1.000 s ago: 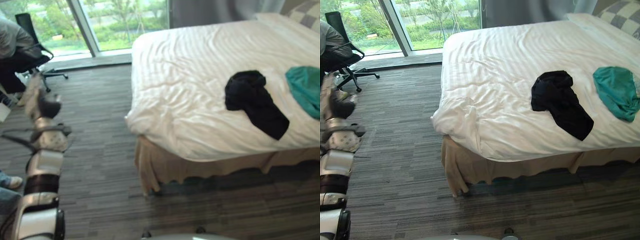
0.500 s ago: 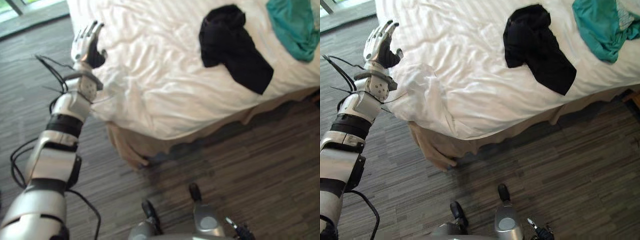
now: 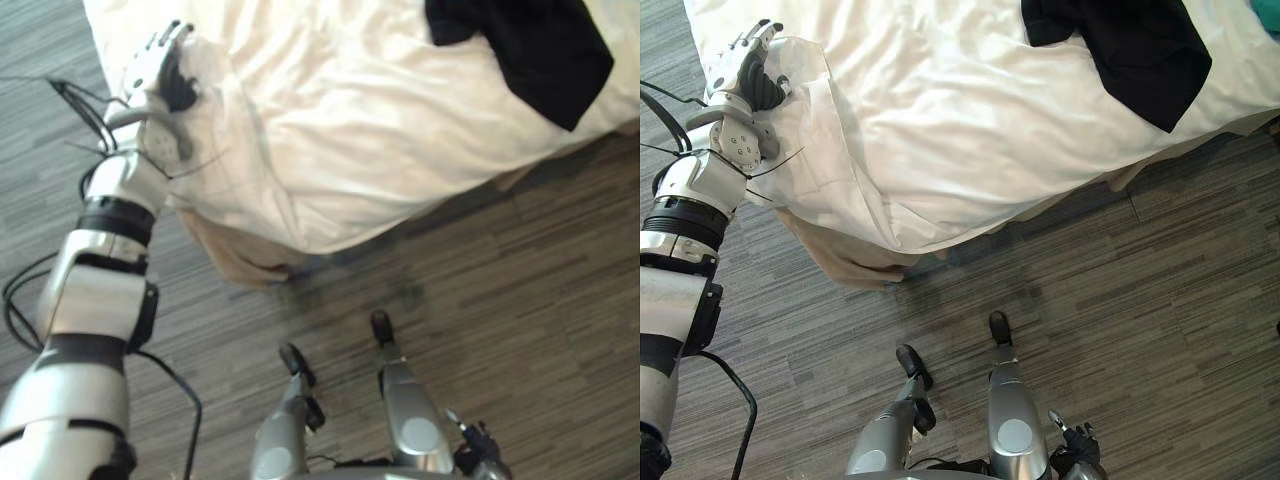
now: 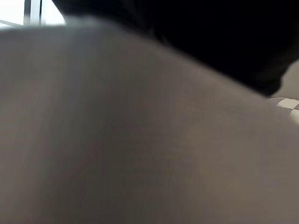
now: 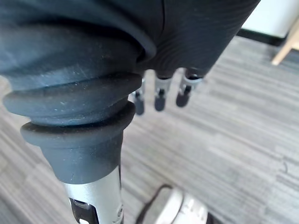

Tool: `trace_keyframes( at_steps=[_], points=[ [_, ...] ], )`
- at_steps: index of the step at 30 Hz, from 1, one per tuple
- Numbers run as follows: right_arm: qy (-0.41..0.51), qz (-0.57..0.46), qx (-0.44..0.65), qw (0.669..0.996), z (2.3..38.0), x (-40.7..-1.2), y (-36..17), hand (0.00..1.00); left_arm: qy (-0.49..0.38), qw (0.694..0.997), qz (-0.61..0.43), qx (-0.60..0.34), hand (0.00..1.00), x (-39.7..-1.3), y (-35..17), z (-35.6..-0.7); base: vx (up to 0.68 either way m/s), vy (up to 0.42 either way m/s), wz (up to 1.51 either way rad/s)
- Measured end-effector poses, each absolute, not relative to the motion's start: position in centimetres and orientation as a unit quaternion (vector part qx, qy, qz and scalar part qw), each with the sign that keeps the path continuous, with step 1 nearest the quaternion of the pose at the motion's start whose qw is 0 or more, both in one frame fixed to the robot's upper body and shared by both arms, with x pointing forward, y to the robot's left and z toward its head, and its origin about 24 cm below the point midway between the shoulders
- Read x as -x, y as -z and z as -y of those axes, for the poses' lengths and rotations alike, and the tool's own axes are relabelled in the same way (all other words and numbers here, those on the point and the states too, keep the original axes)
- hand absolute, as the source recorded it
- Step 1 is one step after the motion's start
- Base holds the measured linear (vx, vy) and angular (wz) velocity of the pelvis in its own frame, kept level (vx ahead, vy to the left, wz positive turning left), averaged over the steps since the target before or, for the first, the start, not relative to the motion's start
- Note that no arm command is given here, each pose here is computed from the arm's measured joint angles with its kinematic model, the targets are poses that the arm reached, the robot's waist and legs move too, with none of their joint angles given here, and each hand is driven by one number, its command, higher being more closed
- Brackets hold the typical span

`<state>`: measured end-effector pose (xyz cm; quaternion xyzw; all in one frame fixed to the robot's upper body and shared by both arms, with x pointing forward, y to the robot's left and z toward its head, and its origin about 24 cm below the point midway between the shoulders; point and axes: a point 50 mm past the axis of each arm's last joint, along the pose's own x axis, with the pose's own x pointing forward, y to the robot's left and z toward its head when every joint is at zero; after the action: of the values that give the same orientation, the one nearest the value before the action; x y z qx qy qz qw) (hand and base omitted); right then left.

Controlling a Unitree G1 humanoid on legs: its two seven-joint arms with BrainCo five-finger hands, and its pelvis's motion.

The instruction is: Tidy the bed and pick cloth on bed and put in laundry

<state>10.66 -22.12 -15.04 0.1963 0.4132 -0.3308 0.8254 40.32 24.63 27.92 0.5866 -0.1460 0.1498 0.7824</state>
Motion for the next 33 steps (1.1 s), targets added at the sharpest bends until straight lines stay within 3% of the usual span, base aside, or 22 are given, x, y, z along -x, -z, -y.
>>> trace_keyframes(
  at_steps=[14, 19, 24, 31, 32, 33],
  points=[
    [0.298, -0.401, -0.186, 0.846, 21.6, -12.8, 14.5, 0.00, -0.095, 0.780, 0.110, -0.608, 1.00, -40.7, -26.2, -24.3, 0.02, -0.003, -0.02],
    [0.298, -0.405, -0.179, 0.846, 21.8, -12.5, 14.6, 0.00, -0.054, 0.777, 0.089, -0.621, 1.00, -40.3, -22.7, -24.1, 0.02, -0.004, 0.04],
    [0.303, -0.417, -0.162, 0.841, 22.6, -11.3, 14.8, 0.00, 0.010, 0.770, 0.086, -0.632, 1.00, -37.7, -18.1, -24.9, 0.00, 0.008, 0.21],
    [0.303, -0.462, -0.122, 0.824, 23.7, -8.4, 15.3, 0.00, 0.048, 0.803, -0.045, -0.593, 1.00, -31.2, -8.6, -29.5, -0.02, 0.014, 0.28],
    [0.302, -0.463, -0.121, 0.824, 23.7, -8.3, 15.4, 0.00, 0.048, 0.805, -0.051, -0.590, 0.00, -30.7, -8.2, -29.8, -0.06, 0.017, 0.13],
    [0.300, -0.467, -0.118, 0.823, 23.7, -8.1, 15.4, 0.00, 0.051, 0.808, -0.055, -0.585, 0.00, -29.8, -7.5, -30.0, -0.07, 0.005, 0.19]
  ],
)
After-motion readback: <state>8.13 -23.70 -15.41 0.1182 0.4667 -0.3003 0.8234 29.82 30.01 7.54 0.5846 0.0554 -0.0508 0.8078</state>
